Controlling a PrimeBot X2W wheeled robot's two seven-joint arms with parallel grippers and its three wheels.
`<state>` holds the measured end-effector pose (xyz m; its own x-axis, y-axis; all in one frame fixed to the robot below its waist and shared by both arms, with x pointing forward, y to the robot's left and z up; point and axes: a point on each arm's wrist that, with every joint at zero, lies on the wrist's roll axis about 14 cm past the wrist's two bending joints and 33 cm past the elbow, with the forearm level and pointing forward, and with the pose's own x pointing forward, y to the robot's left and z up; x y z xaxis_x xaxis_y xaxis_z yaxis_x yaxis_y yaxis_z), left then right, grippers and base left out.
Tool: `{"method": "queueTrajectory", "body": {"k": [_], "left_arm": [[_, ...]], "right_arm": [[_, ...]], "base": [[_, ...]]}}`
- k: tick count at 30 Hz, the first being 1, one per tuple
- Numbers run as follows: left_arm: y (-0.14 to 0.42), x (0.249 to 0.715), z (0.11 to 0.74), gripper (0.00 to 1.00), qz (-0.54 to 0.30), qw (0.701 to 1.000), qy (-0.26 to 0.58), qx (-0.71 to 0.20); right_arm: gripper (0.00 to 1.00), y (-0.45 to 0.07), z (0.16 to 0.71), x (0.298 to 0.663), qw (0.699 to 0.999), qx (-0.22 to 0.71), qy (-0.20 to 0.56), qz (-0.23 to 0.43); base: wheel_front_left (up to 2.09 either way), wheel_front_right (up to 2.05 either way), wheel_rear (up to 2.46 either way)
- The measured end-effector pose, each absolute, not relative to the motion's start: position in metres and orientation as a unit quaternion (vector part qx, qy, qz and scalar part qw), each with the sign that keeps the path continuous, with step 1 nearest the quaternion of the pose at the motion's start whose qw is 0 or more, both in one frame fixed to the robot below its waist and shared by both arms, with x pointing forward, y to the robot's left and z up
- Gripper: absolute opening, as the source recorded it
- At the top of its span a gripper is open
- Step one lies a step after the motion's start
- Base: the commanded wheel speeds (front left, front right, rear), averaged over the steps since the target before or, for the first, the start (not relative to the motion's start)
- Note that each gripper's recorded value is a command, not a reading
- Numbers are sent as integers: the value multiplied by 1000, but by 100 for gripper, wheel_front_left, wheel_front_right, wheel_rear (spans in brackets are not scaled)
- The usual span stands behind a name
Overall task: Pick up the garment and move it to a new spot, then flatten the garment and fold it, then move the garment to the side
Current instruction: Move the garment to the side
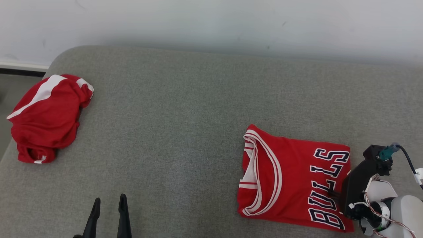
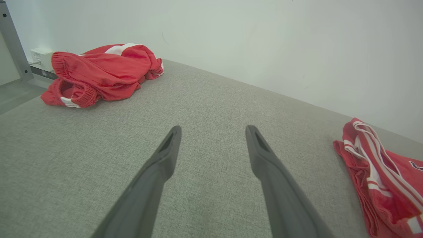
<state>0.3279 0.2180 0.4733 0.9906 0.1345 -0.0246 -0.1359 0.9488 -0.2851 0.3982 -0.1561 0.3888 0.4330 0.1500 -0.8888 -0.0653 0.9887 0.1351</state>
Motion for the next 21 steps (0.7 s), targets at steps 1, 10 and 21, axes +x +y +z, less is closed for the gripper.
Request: {"method": "queueTrajectory", "body": {"k": [1,10,21], "left_arm": [[218,329,473,100,69,987,4,-144],[216,342,473,100,68,987,3,-145],[196,370,478,100,30,988,-6,-153]], "right_arm": [[100,-154,386,399,843,36,533,65],[0,-146,387,421,841,-37,530,100],[0,-209,453,460,856,-171,484,60]], "base": [[0,0,0],[0,0,0],[0,0,0]]}}
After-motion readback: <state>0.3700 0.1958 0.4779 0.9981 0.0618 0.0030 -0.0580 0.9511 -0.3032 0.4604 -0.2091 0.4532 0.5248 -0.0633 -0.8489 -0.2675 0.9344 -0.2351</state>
